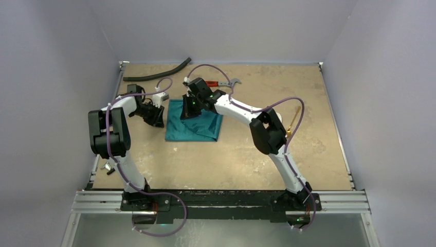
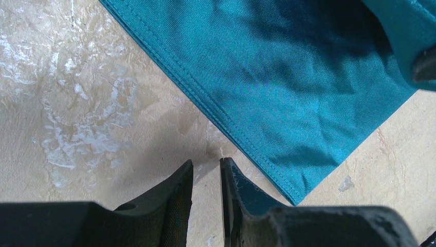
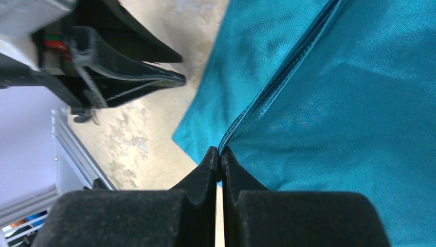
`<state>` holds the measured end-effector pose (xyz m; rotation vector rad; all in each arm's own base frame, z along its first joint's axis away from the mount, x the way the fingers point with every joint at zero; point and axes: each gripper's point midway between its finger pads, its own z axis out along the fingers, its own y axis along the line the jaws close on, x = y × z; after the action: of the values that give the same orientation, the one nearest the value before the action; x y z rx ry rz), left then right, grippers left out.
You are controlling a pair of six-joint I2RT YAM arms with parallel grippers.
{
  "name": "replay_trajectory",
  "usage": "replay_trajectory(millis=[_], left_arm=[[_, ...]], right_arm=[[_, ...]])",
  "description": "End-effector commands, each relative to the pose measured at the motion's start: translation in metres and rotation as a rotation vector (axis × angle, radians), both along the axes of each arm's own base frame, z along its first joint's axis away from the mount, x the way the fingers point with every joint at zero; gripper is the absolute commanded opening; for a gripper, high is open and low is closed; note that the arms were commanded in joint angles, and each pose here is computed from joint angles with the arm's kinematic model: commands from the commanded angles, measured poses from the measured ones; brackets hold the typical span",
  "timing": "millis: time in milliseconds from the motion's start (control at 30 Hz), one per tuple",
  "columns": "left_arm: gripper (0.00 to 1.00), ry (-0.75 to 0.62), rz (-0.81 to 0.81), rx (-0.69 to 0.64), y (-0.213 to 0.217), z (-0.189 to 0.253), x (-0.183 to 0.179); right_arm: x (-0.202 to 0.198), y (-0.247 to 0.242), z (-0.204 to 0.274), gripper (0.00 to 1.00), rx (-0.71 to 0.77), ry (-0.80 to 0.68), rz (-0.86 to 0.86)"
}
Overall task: Fold the napkin into a case and place the utensils inside
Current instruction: Fold the rectangle-folded napkin at the center of the board.
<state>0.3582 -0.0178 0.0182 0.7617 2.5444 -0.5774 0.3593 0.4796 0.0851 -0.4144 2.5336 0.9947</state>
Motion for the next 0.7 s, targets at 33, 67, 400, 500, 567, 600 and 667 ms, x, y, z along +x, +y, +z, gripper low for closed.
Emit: replay_trajectory(millis=[33, 67, 400, 500, 567, 600, 667], left_arm=[[0.25, 0.071, 0.0, -0.01, -0.002, -0.019, -0.012], [0.25, 0.069, 0.0, -0.01, -0.002, -0.019, -0.011], [0.24, 0.066, 0.01, -0.017, -0.003, -0.015, -0.008], [0.24, 0.072, 0.015, -0.023, -0.004, -0.015, -0.007], [0.24, 0.074, 0.015, -0.015, -0.003, -0.016, -0.007], [0.24, 0.076, 0.019, -0.013, -0.002, -0.017, -0.007], [0.24, 0.084, 0.019, -0.011, -0.001, -0.019, -0.007]], right_arm=[[-0.001, 0.028, 0.023, 0.02, 0.107, -0.015, 0.051], [0.001, 0.03, 0.023, 0.02, 0.114, -0.013, 0.051], [-0.001, 0.046, 0.024, 0.02, 0.171, -0.011, 0.085], [-0.007, 0.048, 0.019, 0.01, 0.158, -0.013, 0.094], [-0.011, 0.048, 0.013, 0.0, 0.144, -0.007, 0.1], [-0.013, 0.048, 0.011, 0.0, 0.148, -0.005, 0.104], [-0.017, 0.05, 0.013, 0.0, 0.164, -0.008, 0.111]])
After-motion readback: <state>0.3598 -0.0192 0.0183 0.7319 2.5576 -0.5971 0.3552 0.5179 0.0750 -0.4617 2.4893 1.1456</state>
